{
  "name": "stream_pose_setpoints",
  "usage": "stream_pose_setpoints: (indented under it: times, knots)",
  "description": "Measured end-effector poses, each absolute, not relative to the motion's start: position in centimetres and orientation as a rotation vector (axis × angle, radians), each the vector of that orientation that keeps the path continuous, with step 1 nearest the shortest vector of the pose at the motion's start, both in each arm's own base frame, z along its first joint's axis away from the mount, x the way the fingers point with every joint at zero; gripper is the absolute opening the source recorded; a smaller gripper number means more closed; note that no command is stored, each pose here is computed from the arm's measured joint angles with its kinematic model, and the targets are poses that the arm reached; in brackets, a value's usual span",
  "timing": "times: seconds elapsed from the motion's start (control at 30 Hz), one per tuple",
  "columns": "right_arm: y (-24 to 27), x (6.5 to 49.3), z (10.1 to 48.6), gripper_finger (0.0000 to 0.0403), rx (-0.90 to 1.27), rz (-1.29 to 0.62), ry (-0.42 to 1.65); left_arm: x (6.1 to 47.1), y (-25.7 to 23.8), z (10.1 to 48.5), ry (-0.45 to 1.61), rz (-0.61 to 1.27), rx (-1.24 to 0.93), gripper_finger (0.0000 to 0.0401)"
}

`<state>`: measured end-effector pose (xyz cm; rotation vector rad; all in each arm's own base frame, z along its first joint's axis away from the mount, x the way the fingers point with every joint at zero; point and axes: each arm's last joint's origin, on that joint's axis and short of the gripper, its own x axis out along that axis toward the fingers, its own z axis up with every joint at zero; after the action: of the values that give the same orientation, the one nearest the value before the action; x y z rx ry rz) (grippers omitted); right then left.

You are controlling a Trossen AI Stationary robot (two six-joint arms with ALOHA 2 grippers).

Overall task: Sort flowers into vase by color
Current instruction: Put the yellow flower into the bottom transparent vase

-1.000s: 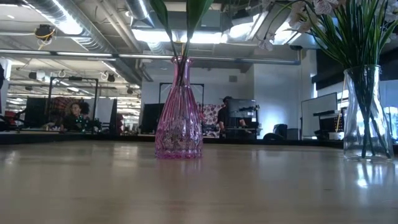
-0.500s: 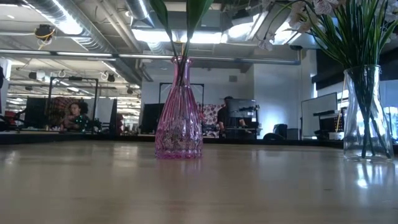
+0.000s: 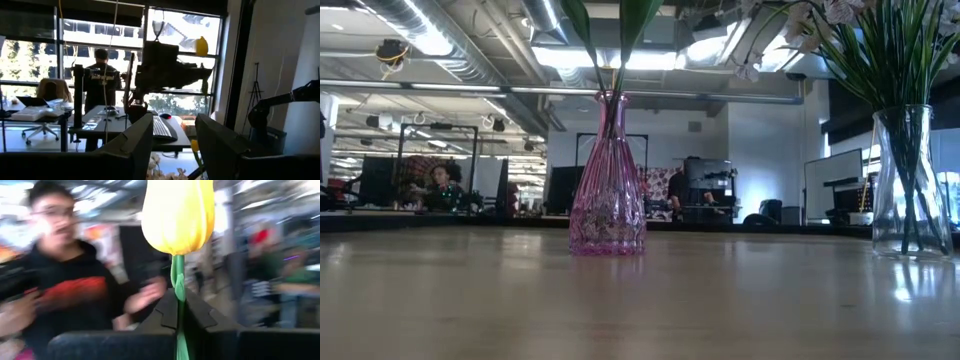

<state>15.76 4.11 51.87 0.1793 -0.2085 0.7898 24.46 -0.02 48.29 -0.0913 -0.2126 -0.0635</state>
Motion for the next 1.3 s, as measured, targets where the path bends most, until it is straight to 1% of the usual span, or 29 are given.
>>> stream_pose_setpoints:
  times: [0.17, 0.27, 0.37, 0.5, 0.6, 0.73, 0.9, 1.13, 1.3]
  knots:
    - [7.7, 14.0, 51.3, 0.0007, 0.234, 1.005, -0.114, 24.3, 0.2, 48.4, -0.221, 0.002, -0.095, 0.0146]
    - [9.6, 12.7, 51.4, 0.0009, 0.285, 1.076, -0.099, 24.3, 0.2, 48.4, -0.22, 0.027, -0.098, 0.0146]
    - [11.3, 11.4, 50.7, 0.0005, 0.301, 1.128, -0.005, 24.3, 0.3, 48.3, -0.219, 0.029, -0.115, 0.0146]
    - [13.3, 9.6, 49.6, 0.0007, 0.284, 1.143, 0.12, 24.3, 0.1, 48.3, -0.213, 0.007, -0.202, 0.0146]
    - [14.2, 8.0, 49.6, 0.0006, 0.254, 1.179, 0.104, 24.4, -0.1, 48.2, -0.206, -0.043, -0.197, 0.0146]
    - [14.9, 6.1, 48.9, 0.0004, 0.196, 1.175, 0.115, 24.5, -0.6, 48.2, -0.194, -0.128, -0.191, 0.0146]
    - [15.5, 4.9, 45.5, 0.0007, 0.153, 1.183, 0.116, 24.4, -1.4, 48.2, -0.196, -0.167, -0.193, 0.0146]
    - [14.5, 4.6, 41.3, 0.0005, 0.235, 1.161, 0.021, 24.4, -1.8, 48.2, -0.197, -0.18, -0.195, 0.0146]
    - [14.9, 4.8, 38.3, 0.0005, 0.205, 1.122, 0.069, 24.4, -1.8, 48.2, -0.197, -0.177, -0.196, 0.0146]
